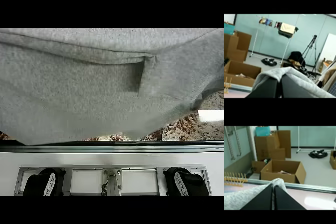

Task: Fold the clothes and pants, and hang the long-sleeved shirts on hangers.

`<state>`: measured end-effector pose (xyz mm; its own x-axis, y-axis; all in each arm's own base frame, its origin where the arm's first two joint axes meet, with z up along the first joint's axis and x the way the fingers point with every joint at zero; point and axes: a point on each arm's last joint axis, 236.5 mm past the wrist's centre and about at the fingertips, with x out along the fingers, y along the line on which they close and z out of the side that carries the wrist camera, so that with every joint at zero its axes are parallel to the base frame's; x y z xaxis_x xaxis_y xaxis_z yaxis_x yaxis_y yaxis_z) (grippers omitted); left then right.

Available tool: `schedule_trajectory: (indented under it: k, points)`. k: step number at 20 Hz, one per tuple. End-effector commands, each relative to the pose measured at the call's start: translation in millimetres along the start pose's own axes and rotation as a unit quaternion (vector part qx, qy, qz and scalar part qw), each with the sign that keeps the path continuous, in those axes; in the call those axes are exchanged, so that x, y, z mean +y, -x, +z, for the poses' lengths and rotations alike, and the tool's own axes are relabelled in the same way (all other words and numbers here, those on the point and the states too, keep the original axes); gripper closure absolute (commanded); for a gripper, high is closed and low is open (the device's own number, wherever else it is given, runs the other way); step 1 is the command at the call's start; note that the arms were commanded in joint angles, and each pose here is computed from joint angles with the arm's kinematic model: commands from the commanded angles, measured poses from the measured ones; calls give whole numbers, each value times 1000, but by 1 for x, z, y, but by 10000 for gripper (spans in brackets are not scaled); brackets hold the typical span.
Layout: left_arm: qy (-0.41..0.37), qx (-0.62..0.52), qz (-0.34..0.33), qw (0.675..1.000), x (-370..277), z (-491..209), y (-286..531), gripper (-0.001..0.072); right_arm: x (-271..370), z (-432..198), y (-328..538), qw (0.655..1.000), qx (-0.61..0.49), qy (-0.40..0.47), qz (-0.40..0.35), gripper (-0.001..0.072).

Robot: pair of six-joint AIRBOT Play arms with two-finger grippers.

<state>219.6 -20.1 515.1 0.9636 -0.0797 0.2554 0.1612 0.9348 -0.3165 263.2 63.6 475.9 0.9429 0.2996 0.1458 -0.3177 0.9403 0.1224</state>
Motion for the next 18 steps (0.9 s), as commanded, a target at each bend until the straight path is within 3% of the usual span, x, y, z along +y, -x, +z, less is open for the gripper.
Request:
schedule_trajectory:
  k: [1,5,8,11,18]
  points:
    - [13,67,22,997,24,-40,-41,701,-15,-15,-22,998,22,-61,-7,699]
    - [48,253,77,963,89,-170,-117,701,-57,-125,-88,972,187,-141,-14,699]
    - [82,393,121,908,144,-291,-153,701,-107,-242,-125,923,328,-193,-53,699]
    - [115,483,143,856,179,-408,-175,701,-155,-332,-158,893,382,-217,-92,699]
    - [171,472,157,850,204,-510,-215,701,-205,-419,-186,877,395,-235,-138,699]
